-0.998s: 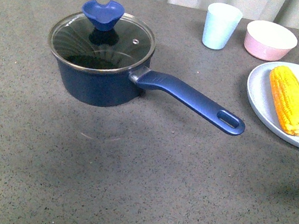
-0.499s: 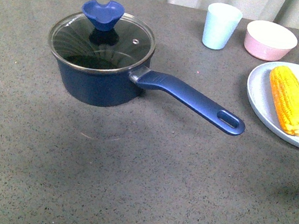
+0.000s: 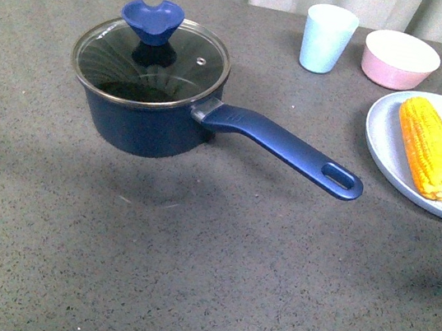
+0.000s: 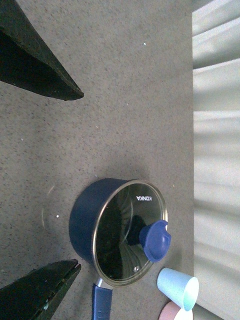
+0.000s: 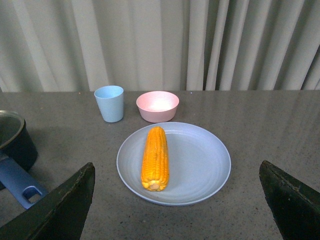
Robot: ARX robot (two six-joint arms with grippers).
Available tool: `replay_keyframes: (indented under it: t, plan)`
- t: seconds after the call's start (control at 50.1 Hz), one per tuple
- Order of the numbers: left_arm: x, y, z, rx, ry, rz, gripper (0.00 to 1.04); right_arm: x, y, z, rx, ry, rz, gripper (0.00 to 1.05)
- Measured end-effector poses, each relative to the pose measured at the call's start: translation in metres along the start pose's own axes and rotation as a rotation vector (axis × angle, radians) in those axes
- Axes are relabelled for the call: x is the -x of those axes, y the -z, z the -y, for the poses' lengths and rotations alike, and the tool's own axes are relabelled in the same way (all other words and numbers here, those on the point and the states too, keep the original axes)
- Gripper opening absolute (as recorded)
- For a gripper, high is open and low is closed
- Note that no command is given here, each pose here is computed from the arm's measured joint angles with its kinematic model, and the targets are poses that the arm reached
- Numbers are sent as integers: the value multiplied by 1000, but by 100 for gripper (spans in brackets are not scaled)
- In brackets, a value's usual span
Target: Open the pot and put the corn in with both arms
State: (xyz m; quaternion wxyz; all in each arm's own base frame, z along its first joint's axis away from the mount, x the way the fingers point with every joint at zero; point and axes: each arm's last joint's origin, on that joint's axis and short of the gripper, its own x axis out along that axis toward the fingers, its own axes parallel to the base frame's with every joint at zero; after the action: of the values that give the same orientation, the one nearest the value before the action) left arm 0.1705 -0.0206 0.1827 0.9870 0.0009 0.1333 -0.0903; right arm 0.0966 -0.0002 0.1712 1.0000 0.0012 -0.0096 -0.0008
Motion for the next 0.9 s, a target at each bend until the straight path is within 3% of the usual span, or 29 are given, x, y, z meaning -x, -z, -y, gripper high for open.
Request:
replay_keyframes:
  t: [0.898]
  plan:
    - [-140,8,68,-41,127,-59,96,0,0,0,0,0,0,96]
